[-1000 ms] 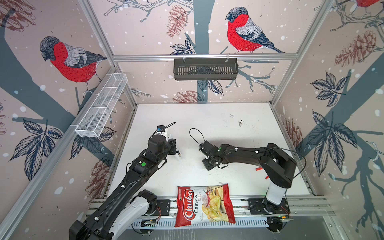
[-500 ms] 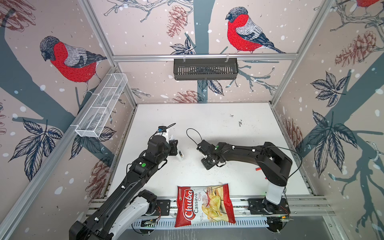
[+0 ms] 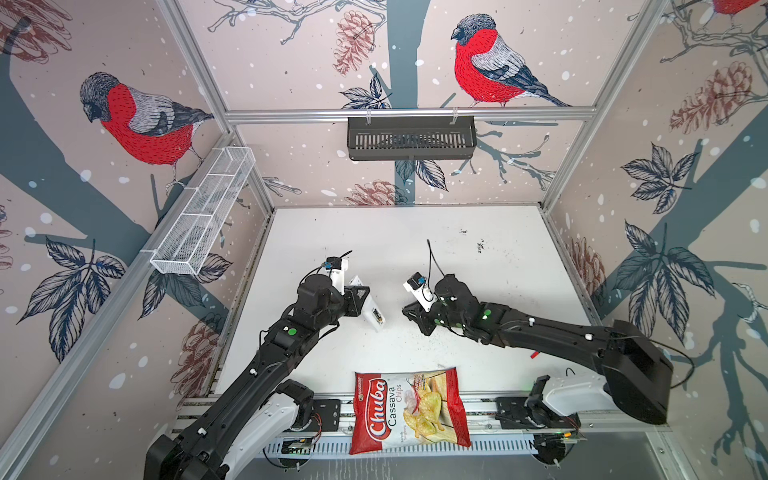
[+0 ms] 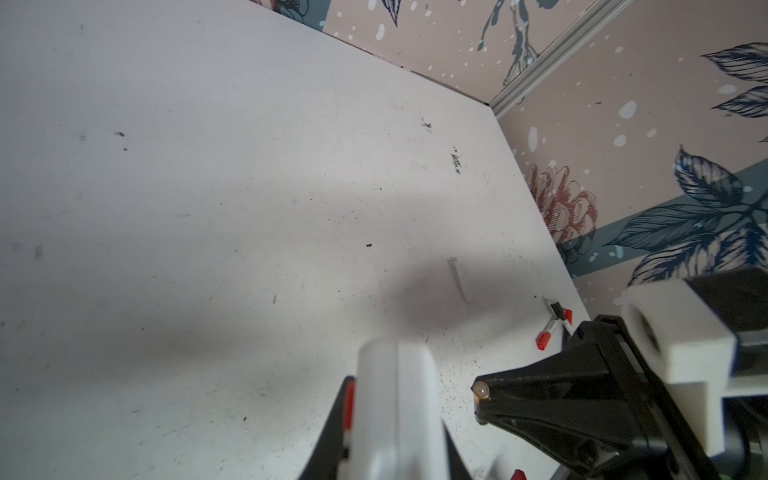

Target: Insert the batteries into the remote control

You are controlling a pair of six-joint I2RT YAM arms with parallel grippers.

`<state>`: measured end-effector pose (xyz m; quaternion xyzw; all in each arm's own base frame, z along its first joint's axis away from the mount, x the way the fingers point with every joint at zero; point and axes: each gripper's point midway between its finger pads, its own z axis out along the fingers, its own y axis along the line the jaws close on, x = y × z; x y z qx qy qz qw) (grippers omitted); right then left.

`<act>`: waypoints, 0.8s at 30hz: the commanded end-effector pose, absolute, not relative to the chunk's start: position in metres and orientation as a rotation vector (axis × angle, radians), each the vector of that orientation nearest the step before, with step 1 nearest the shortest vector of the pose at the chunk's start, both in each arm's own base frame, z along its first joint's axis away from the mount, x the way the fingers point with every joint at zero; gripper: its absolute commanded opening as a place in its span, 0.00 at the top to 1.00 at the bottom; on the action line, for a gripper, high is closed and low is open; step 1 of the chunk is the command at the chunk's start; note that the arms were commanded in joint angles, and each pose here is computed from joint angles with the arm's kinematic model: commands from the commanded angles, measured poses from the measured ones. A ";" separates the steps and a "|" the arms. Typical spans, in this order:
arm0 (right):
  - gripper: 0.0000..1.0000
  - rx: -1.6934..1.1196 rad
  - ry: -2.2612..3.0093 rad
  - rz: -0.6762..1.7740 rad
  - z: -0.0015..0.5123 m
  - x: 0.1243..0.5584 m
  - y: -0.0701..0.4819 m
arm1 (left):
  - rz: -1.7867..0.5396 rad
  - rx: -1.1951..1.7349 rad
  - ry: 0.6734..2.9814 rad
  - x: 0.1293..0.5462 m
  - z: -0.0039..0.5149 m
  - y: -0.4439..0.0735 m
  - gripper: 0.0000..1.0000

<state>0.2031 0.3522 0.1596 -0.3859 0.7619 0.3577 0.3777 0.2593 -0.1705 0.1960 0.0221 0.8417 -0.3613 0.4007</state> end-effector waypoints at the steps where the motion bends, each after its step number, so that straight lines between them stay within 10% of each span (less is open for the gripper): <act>1: 0.89 -1.001 1.555 1.119 0.231 0.188 0.373 | -1.191 0.135 1.965 0.252 0.232 -0.188 1.00; 24: 0.90 -1.113 1.221 1.197 0.261 0.154 0.391 | -1.719 0.205 1.684 0.225 0.273 -0.171 1.00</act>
